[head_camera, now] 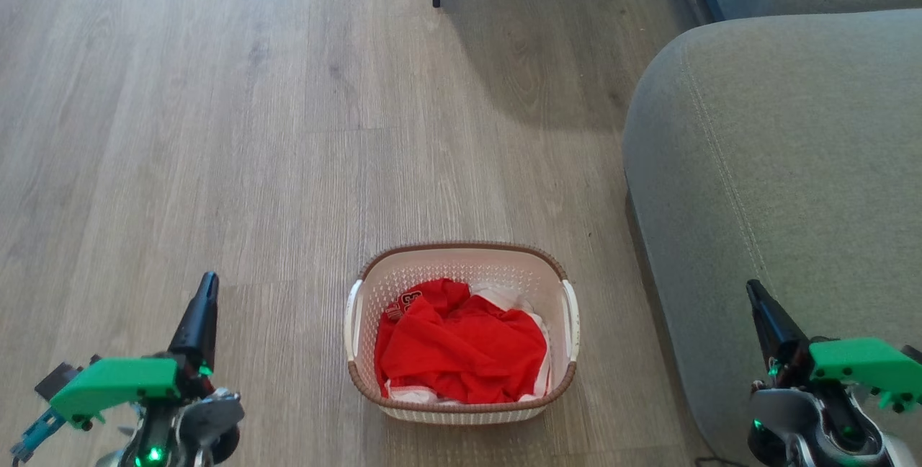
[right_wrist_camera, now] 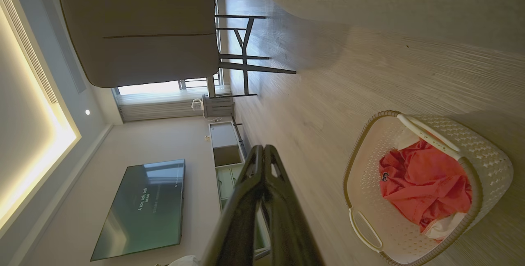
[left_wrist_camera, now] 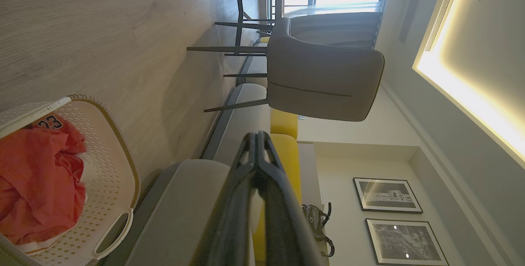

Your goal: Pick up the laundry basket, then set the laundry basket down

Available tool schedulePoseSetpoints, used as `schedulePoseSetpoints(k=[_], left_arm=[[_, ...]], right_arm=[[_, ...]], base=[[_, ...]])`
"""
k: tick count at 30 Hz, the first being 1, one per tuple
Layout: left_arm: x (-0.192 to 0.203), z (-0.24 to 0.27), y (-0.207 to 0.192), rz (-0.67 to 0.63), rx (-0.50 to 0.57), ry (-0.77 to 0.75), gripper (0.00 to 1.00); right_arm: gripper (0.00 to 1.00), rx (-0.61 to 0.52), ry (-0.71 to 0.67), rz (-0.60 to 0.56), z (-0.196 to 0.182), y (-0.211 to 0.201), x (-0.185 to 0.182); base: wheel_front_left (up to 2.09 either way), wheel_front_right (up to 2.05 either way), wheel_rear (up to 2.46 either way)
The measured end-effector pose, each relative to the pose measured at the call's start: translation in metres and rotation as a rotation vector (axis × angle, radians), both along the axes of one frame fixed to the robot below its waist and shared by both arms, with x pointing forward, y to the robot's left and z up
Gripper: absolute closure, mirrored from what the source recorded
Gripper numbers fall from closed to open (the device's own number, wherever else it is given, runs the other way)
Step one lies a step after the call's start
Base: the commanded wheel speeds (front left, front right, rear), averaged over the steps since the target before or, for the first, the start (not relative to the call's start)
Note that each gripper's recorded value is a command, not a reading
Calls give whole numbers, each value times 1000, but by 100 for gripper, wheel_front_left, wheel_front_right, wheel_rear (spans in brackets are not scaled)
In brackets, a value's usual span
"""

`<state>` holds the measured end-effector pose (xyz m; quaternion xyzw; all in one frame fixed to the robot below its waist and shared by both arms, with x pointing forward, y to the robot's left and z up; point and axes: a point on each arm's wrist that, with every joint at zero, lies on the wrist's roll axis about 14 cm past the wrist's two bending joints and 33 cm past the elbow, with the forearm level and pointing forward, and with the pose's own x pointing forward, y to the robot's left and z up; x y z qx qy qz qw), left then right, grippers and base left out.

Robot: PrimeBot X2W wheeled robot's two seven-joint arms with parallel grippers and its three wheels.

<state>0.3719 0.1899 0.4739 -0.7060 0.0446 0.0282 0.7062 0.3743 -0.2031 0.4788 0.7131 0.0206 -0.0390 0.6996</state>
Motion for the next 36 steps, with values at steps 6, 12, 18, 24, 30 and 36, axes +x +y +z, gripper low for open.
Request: schedulePoseSetpoints(k=[6, 12, 18, 24, 30, 36], left_arm=[[0, 0, 0, 0, 0, 0, 100], [0, 0, 0, 0, 0, 0, 100], [0, 0, 0, 0, 0, 0, 100], [0, 0, 0, 0, 0, 0, 100], [0, 0, 0, 0, 0, 0, 100], [0, 0, 0, 0, 0, 0, 100]], right_arm=[[100, 0, 0, 1, 0, 0, 0], [100, 0, 0, -1, 0, -1, 0], [100, 1, 0, -4, 0, -2, 0], [100, -1, 0, -5, 0, -2, 0], [100, 0, 0, -6, 0, -2, 0], [100, 0, 0, -6, 0, -3, 0]], base=[[0, 0, 0], [0, 0, 0], [0, 0, 0], [0, 0, 0], [0, 0, 0], [0, 0, 0]])
